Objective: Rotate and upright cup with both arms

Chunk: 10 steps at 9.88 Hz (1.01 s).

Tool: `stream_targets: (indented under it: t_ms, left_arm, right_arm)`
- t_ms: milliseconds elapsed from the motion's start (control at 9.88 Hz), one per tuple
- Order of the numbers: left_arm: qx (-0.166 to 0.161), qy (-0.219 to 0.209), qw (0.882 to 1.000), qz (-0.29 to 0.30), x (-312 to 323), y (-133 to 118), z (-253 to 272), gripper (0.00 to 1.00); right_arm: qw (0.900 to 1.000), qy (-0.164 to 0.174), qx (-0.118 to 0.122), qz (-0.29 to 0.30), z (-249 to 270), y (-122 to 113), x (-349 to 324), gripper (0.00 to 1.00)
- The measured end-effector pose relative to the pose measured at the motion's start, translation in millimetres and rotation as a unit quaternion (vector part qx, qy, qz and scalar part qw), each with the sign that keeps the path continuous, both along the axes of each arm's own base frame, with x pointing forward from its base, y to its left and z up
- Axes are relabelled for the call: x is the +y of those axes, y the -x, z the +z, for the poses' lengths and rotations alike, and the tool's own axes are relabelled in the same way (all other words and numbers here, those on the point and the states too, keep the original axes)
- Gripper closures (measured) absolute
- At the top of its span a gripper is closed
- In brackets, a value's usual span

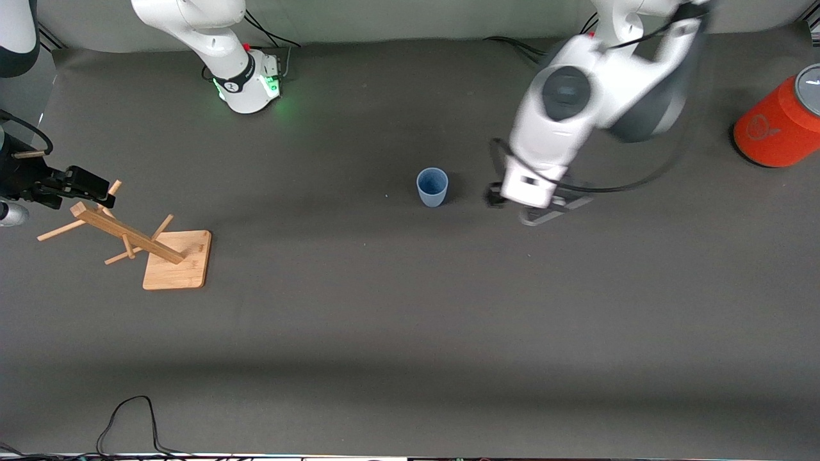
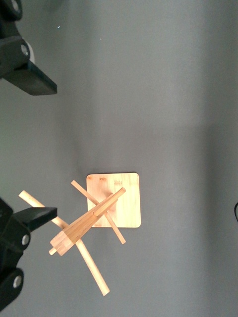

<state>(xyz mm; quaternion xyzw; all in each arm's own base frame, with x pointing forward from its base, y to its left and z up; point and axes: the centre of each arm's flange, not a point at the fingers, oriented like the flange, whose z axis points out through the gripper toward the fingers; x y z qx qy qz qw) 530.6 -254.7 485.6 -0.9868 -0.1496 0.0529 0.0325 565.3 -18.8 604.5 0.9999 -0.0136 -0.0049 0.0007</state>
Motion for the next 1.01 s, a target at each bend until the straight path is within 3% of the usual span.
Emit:
stream_targets:
  t_ms: [202,506,708,1012]
  left_arm:
    - [0.018,-0.015,0.997,-0.075,75.6,-26.5,29.6,0.00]
    - [-0.003,-0.002,0.992,-0.130,165.4,-42.8,63.7,0.00]
    - [-0.028,0.021,0.987,-0.155,210.1,-27.7,99.6,0.00]
    - [-0.056,0.009,0.983,-0.175,200.4,27.0,136.7,0.00]
  right_arm:
    - [1.000,0.000,0.000,0.000,0.0,0.0,0.0,0.00]
    - [1.000,0.000,0.000,0.000,-0.2,0.0,0.1,0.00]
    - [1.000,0.000,0.000,0.000,-0.2,0.0,0.0,0.00]
    - [1.000,0.000,0.000,0.000,-0.2,0.0,0.0,0.00]
